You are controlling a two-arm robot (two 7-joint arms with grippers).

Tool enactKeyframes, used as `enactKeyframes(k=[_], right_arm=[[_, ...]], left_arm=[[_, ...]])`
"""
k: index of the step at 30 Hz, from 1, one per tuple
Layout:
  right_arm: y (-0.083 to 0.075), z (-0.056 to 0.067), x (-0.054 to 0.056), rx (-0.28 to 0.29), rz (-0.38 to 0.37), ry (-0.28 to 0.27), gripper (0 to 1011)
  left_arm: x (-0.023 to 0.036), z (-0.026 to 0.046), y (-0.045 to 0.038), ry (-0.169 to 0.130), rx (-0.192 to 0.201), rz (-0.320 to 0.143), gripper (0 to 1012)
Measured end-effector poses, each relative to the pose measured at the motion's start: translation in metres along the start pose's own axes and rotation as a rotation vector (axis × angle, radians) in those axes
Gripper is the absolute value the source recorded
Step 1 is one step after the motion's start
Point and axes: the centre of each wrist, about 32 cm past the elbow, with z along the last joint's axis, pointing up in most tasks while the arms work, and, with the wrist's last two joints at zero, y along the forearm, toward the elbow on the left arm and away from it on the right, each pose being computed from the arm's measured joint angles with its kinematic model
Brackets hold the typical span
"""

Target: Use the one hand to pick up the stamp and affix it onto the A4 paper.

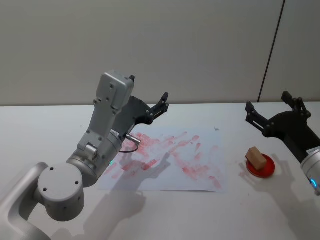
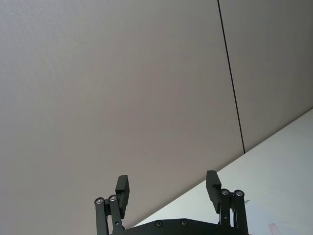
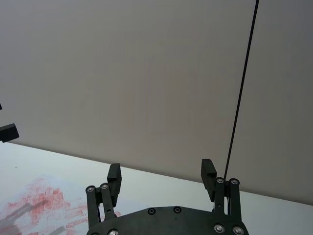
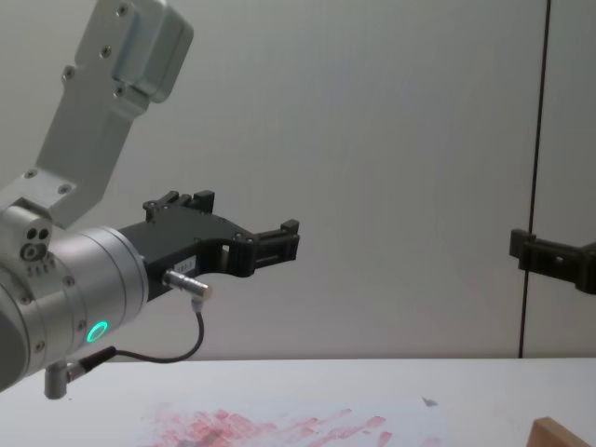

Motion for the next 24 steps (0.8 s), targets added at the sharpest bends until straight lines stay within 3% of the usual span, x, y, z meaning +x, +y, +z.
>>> enactKeyframes(k=[24], right_arm=[[0.0, 0.0, 0.0, 0.0, 0.0, 0.0, 1001]], left_arm=[[0.0, 0.0, 0.0, 0.0, 0.0, 0.0, 1001]])
